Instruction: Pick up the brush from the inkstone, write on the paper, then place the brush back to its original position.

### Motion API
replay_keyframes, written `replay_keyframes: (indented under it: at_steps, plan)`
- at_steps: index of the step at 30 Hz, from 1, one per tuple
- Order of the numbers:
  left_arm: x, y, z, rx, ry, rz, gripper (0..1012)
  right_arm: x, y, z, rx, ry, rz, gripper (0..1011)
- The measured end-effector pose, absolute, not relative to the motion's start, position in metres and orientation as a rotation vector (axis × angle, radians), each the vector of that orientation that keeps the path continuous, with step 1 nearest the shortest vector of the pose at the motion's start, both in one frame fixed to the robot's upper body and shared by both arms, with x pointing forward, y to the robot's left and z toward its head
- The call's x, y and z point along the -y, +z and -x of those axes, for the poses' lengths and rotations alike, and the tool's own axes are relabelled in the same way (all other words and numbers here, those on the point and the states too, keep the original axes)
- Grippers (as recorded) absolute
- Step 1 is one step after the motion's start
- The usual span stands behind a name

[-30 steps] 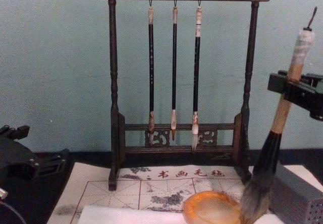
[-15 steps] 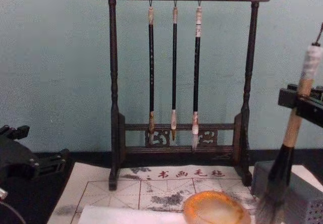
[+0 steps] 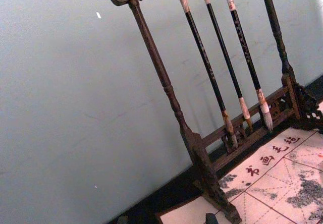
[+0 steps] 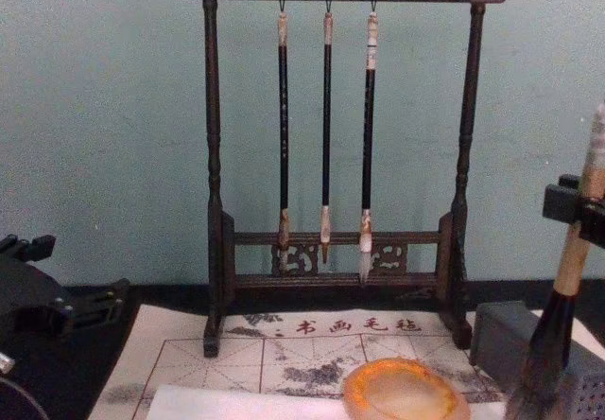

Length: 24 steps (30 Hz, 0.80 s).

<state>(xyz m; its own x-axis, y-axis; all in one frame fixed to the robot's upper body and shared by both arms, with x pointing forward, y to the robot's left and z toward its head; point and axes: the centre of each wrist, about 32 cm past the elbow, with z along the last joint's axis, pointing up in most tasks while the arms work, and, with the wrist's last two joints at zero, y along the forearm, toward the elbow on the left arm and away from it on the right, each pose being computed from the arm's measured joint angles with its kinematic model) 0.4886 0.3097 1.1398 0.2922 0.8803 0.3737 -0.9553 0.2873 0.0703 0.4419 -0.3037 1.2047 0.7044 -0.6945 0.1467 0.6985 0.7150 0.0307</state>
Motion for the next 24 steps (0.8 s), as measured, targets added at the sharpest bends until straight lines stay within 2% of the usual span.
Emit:
replay_keyframes:
  at_steps: [24]
  plan:
    - [-0.3097, 1.1398, -0.4886, 0.285, 1.248, -0.304, 1001, 0.3021, 1.1971, -0.4476, 0.149, -0.790, 0.028, 181]
